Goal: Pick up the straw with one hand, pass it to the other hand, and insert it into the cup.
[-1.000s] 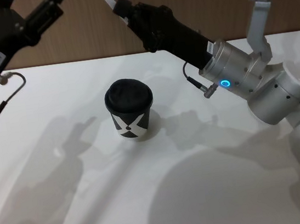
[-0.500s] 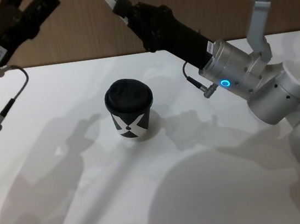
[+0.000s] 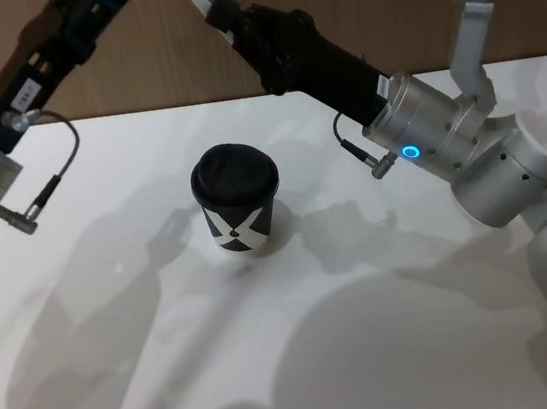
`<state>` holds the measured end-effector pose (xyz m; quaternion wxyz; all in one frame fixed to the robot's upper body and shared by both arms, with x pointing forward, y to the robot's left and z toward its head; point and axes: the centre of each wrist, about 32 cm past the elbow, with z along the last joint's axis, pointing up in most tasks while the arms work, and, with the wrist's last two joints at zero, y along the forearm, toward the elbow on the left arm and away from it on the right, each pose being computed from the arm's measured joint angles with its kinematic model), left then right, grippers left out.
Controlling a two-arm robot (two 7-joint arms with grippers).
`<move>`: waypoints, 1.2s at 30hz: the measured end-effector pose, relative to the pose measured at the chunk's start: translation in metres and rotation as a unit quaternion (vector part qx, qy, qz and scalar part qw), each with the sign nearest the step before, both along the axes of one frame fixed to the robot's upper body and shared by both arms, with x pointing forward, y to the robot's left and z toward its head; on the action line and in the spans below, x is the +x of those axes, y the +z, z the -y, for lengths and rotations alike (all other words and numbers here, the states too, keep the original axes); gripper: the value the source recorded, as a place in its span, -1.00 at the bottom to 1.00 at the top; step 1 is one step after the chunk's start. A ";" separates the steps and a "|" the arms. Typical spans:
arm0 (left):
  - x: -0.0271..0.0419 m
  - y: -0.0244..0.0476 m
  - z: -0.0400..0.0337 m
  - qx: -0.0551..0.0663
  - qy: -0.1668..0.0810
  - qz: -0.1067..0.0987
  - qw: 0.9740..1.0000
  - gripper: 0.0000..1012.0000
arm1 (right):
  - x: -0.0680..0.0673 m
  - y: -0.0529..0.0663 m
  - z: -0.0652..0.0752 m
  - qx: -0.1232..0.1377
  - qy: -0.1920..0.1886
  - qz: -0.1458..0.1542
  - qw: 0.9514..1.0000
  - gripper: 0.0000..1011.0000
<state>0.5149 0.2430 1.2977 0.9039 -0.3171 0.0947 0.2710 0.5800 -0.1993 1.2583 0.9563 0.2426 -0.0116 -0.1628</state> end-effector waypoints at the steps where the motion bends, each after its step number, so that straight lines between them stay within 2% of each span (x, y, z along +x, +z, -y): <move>1: 0.0017 -0.0003 0.0019 -0.004 -0.007 -0.001 1.000 0.98 | 0.000 0.000 0.000 0.000 0.000 0.000 1.000 -0.99; 5: 0.0051 -0.0009 0.0053 -0.012 -0.021 -0.004 1.000 0.98 | 0.000 0.000 0.000 0.000 0.000 0.000 1.000 -0.99; 7: 0.0084 -0.0009 0.0086 -0.020 -0.032 -0.005 0.999 0.98 | 0.000 0.000 0.000 0.000 0.000 0.000 1.000 -0.99; 14: 0.0147 -0.0019 0.0142 -0.033 -0.047 -0.009 0.998 0.98 | 0.000 0.000 0.000 0.000 0.000 0.000 1.000 -0.99; 21: 0.0212 -0.0020 0.0199 -0.041 -0.053 -0.011 0.998 0.98 | 0.000 0.000 0.000 0.000 0.000 0.000 1.000 -0.99; 36: 0.0301 0.0003 0.0291 -0.053 -0.064 -0.010 0.997 0.98 | 0.000 0.000 0.000 0.000 0.000 0.000 1.000 -0.99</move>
